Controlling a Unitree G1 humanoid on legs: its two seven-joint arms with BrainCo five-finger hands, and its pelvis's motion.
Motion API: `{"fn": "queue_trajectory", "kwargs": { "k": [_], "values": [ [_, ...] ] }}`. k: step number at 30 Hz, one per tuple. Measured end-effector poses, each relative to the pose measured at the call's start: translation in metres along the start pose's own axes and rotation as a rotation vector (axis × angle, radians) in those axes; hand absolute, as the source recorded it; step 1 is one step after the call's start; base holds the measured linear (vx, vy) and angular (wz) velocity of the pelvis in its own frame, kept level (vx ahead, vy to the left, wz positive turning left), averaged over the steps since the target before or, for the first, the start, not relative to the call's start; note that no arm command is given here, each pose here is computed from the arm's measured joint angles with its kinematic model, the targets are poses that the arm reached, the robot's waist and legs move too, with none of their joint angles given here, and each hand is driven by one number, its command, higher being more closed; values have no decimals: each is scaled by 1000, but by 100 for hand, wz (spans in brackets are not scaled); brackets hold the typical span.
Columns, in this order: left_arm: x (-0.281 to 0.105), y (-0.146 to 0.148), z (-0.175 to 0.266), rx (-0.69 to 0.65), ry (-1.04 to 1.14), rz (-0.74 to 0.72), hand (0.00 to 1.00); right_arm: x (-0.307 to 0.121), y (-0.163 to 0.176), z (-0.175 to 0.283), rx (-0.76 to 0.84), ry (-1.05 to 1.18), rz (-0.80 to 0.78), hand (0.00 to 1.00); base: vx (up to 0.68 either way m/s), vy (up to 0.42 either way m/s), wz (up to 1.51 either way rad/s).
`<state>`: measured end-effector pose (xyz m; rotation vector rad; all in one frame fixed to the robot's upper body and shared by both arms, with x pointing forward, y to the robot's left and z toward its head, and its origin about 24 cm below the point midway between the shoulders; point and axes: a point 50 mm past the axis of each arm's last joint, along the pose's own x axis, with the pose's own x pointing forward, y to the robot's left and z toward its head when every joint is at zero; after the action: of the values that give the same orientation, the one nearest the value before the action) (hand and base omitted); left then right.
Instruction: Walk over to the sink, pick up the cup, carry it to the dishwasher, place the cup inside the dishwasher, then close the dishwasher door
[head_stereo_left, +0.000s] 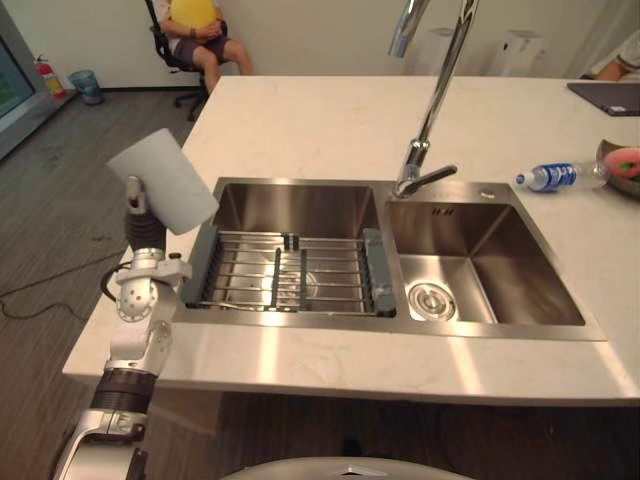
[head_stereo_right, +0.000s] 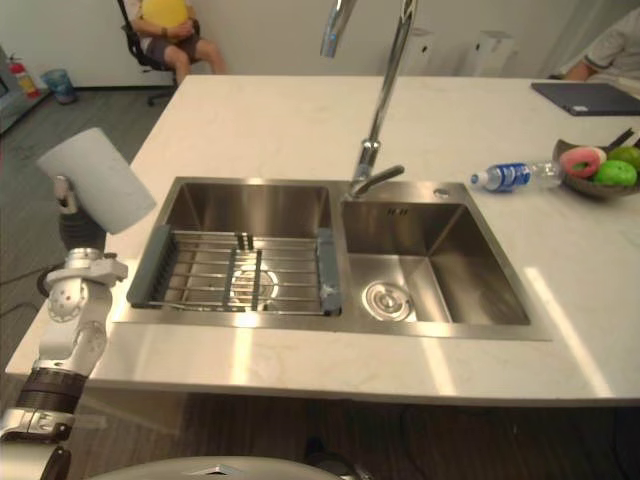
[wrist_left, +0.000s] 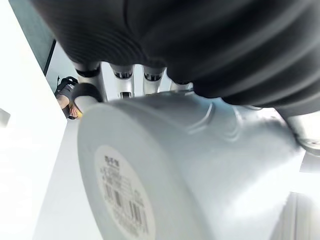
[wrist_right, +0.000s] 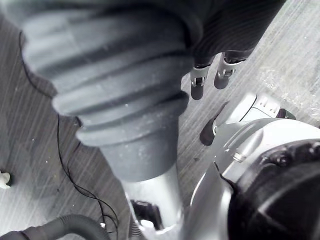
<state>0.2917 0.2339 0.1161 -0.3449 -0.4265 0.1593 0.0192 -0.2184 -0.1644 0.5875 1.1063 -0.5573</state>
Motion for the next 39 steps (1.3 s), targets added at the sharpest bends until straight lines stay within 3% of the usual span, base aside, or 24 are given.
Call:
{"fn": "queue_trajectory", "kwargs": {
  "k": [5, 21, 27, 34, 38, 39],
  "values": [
    [-5, 9, -1, -198, -35, 72, 100, -1, -3, -3, 2, -8, -12, 0, 8, 5, 12],
    [-15, 6, -13, -334, -18, 78, 100, -2, 0, -9, 12, 13, -12, 0, -20, 1, 3],
    [-16, 5, -17, -460, 2, 53, 100, -2, 0, -10, 14, 22, -14, 0, -6, 1, 0],
    [-18, 10, -22, -808, -30, 67, 100, -2, 1, -10, 16, 29, -12, 0, 0, 0, 0],
    [-19, 14, -22, -921, -62, 80, 100, -1, 2, -8, 15, 25, -8, 0, -18, 2, 0],
    [-20, 17, -21, -938, -73, 92, 0, -1, 2, -7, 15, 22, -12, 0, 0, 0, 0]
  ]
}}
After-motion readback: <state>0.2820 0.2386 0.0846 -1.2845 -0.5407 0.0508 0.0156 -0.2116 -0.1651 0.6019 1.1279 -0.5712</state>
